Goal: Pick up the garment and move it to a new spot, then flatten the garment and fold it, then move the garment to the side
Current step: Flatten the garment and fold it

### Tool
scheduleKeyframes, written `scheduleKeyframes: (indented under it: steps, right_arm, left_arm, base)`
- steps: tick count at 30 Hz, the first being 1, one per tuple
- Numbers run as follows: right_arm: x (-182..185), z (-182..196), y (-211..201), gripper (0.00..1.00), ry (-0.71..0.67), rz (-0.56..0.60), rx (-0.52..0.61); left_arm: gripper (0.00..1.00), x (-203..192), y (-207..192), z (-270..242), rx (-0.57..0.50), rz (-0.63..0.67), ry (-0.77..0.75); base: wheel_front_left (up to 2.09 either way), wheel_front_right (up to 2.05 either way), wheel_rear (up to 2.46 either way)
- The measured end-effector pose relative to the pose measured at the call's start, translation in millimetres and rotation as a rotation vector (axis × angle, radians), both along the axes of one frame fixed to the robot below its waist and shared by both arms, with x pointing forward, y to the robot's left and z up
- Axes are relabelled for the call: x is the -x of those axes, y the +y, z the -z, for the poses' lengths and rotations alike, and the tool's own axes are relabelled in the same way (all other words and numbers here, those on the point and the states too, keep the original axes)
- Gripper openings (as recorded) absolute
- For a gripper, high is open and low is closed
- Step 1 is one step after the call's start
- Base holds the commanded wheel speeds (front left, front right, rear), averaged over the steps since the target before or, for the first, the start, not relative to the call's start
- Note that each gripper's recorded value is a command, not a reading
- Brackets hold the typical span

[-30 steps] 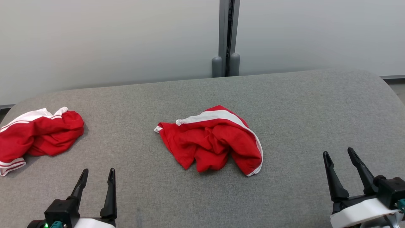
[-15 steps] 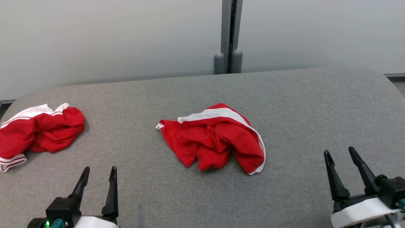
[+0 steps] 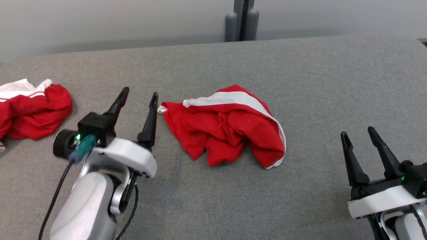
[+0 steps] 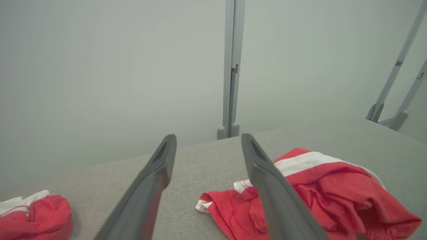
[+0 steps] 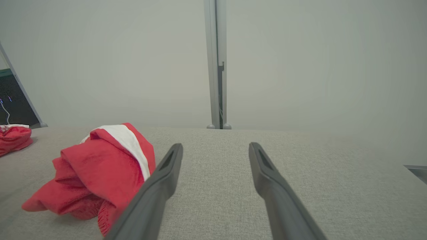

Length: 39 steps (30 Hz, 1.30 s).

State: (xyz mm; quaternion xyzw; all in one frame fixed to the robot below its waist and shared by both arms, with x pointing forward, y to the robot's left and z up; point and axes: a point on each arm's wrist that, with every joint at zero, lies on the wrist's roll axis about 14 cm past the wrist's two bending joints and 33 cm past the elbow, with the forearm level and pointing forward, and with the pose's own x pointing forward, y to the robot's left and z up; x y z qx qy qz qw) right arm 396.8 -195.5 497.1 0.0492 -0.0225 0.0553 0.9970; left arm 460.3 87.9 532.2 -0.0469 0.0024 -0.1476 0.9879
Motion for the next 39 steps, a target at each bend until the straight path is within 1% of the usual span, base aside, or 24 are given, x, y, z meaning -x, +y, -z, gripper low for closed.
scheduleKeyframes:
  steps: [7,13,19,25,31,33,34,35,36,39]
  right_arm:
    - [-9,13,-10,1.00,0.038,0.022,0.004]
    - [-4,23,-23,1.00,0.072,0.062,0.003]
    - [-3,26,-31,1.00,0.083,0.088,0.006]
    - [-3,29,-33,1.00,0.091,0.098,0.003]
    - [-7,28,-33,1.00,0.085,0.101,-0.002]
    - [-9,27,-33,1.00,0.080,0.103,-0.003]
    - [-9,27,-33,1.00,0.081,0.104,-0.004]
    - [-9,27,-33,1.00,0.082,0.105,-0.006]
    - [-9,27,-33,1.00,0.082,0.105,-0.007]
    - [-9,28,-33,1.00,0.083,0.109,-0.011]
  left_arm:
    - [1.00,-40,-51,47,-0.015,0.165,0.199]
    - [1.00,-56,-76,89,-0.010,0.229,0.384]
    - [1.00,-55,-87,126,-0.064,0.279,0.552]
    - [1.00,-48,-91,144,-0.083,0.310,0.643]
    - [1.00,-32,-106,157,-0.119,0.385,0.704]
    - [0.74,-31,-110,158,-0.129,0.406,0.700]
    - [0.42,-30,-112,158,-0.131,0.412,0.698]
    - [0.17,-30,-113,157,-0.133,0.417,0.690]
    - [0.00,-30,-114,156,-0.135,0.421,0.681]
    - [0.00,-34,-111,152,-0.161,0.423,0.632]
  base:
    - [0.00,0.00,0.00]
    - [0.00,0.00,0.00]
    - [0.00,0.00,0.00]
    - [0.00,0.00,0.00]
    - [0.00,0.00,0.00]
    - [0.00,0.00,0.00]
    - [0.00,0.00,0.00]
    - [0.00,0.00,0.00]
    - [0.00,0.00,0.00]
    - [0.00,0.00,0.00]
